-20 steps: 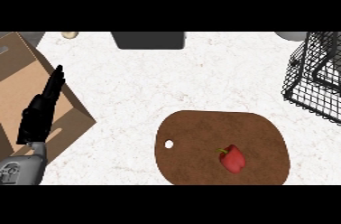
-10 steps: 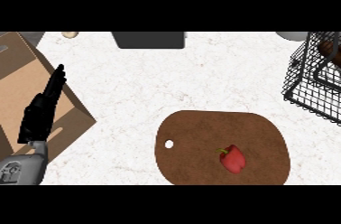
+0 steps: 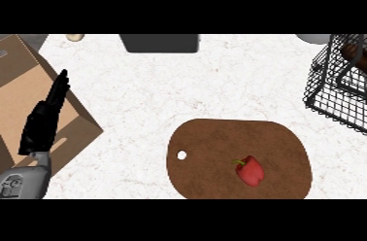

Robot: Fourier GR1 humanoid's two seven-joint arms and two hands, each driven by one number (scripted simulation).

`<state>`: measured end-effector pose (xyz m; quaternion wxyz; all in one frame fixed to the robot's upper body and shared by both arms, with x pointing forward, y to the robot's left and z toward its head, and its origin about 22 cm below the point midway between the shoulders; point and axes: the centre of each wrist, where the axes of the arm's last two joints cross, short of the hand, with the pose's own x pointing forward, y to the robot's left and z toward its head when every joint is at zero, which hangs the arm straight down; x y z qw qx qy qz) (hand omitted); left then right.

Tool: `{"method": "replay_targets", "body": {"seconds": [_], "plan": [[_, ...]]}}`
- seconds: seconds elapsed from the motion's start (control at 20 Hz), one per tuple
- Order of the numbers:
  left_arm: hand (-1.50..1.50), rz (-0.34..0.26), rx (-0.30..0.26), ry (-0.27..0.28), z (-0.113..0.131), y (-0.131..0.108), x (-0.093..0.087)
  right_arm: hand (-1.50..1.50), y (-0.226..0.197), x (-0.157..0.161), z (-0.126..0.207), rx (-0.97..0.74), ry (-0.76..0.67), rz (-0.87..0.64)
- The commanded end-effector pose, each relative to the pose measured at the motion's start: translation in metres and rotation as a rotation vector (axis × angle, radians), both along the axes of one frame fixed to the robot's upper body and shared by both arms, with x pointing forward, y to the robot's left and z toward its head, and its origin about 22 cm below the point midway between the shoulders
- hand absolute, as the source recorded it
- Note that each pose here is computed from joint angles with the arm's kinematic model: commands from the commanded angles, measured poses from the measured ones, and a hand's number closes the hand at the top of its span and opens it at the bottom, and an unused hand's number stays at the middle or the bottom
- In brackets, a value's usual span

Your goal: Pick the sweet potato from the cutting board and place it in the tiered basket

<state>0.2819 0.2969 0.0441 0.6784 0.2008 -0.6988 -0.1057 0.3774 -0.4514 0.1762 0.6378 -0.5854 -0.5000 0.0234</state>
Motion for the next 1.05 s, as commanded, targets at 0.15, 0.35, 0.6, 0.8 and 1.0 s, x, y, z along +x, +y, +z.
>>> {"method": "replay_targets", "body": {"seconds": [0.15, 0.35, 0.6, 0.8, 1.0], "plan": [[0.0, 0.023, -0.019, 0.055, -0.017, 0.008, -0.014, -1.5, -0.011, -0.022, 0.037, 0.016, -0.133, -0.103], [0.0, 0.038, -0.025, 0.046, -0.011, 0.014, -0.006, -1.5, -0.039, -0.061, 0.053, 0.116, -0.117, -0.153], [0.0, 0.046, -0.026, 0.051, -0.025, 0.002, -0.012, -1.5, -0.064, -0.115, 0.065, 0.205, -0.099, -0.143], [0.0, 0.067, -0.012, 0.05, -0.023, 0.023, -0.017, -1.5, -0.09, -0.181, 0.045, 0.199, -0.126, -0.136], [0.0, 0.039, -0.026, 0.039, -0.015, 0.005, -0.022, -1.5, -0.097, -0.241, 0.042, 0.216, -0.214, -0.104]]}}
